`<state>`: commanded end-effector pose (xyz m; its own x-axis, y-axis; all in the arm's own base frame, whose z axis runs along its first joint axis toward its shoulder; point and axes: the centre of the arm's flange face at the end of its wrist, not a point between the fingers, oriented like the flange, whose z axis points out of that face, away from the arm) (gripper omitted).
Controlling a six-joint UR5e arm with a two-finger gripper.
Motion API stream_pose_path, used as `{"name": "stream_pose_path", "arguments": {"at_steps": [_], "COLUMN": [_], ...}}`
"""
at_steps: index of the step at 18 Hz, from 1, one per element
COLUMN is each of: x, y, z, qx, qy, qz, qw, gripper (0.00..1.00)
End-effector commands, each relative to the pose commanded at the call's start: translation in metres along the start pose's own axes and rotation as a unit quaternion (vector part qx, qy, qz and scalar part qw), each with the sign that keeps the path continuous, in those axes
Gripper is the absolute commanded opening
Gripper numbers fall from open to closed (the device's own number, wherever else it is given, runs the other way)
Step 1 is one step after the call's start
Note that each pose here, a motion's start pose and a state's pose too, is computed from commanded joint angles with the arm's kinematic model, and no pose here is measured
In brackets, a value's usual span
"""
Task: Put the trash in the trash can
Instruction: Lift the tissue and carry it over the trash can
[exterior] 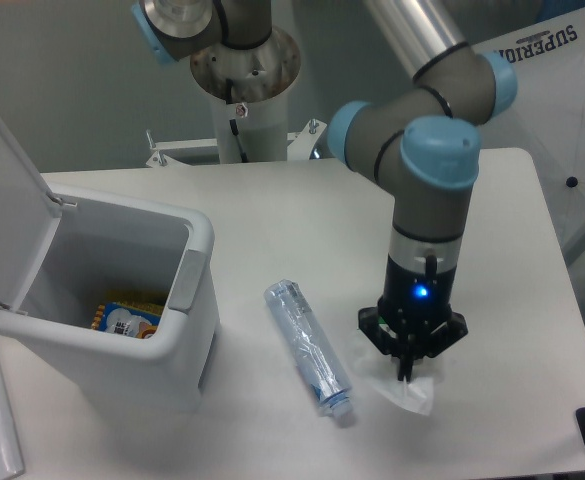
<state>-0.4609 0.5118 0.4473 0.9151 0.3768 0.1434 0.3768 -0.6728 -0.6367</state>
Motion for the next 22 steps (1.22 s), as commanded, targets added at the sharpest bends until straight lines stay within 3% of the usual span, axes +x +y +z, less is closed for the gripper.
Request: {"name": "stream_pose_path", "arguments": {"at_steps": [4, 8, 18, 20, 22], "x": [0.031, 0.062, 0.154, 0.19, 0.199], "y": [-0.02, -0.032, -0.045, -0.039, -0.027], "z": [-0.044, -0.079, -0.089, -0.082, -0.086], "qx": [0.056, 0.085, 0.083, 0.07, 0.068], "qy": [0.064, 0.097, 0.143, 0.161, 0.163], "qz": [-0.02, -0.041, -0.033, -0.026, -0.019], "qw": [0.9962, 0.9908, 0.9856, 0.9841, 0.9841], "gripper": [0.0, 0.0, 0.0, 0.0, 0.0]}}
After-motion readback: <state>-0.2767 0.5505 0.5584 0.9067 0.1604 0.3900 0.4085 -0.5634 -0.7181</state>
